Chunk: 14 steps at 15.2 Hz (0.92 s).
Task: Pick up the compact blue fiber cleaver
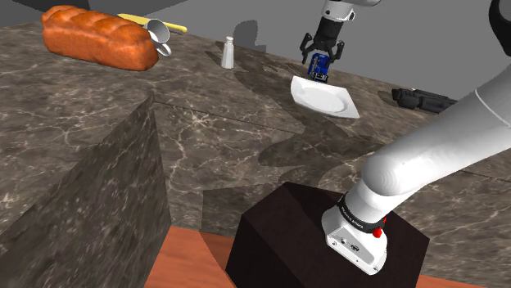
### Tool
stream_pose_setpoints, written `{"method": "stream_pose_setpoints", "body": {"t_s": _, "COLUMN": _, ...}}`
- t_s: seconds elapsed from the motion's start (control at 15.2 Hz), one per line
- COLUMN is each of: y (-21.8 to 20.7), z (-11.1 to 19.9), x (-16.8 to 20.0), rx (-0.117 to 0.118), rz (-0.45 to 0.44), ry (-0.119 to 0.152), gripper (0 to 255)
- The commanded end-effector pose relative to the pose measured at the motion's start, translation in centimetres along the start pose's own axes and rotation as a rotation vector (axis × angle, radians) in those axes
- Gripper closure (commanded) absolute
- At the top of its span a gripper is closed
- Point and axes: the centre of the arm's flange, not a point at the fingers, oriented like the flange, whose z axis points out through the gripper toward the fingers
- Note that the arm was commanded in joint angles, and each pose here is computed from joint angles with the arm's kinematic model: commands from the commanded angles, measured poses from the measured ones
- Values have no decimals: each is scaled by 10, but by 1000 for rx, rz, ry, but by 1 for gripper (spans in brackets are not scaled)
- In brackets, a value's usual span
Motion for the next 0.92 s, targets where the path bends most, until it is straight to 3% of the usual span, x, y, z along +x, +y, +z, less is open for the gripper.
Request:
{"method": "stream_pose_setpoints", "body": {"t_s": 0.0, "y": 16, "z": 6, "x": 23, "rx": -3, "rz": 93, "ry": 5, "gripper": 0}}
{"method": "stream_pose_setpoints", "body": {"t_s": 0.2, "y": 38, "z": 14, "x": 47, "rx": -5, "rz": 212, "ry": 10, "gripper": 0}}
{"method": "stream_pose_setpoints", "body": {"t_s": 0.79, "y": 38, "z": 54, "x": 47, "rx": -5, "rz": 212, "ry": 10, "gripper": 0}}
{"method": "stream_pose_setpoints", "body": {"t_s": 0.86, "y": 38, "z": 55, "x": 47, "rx": -5, "rz": 212, "ry": 10, "gripper": 255}}
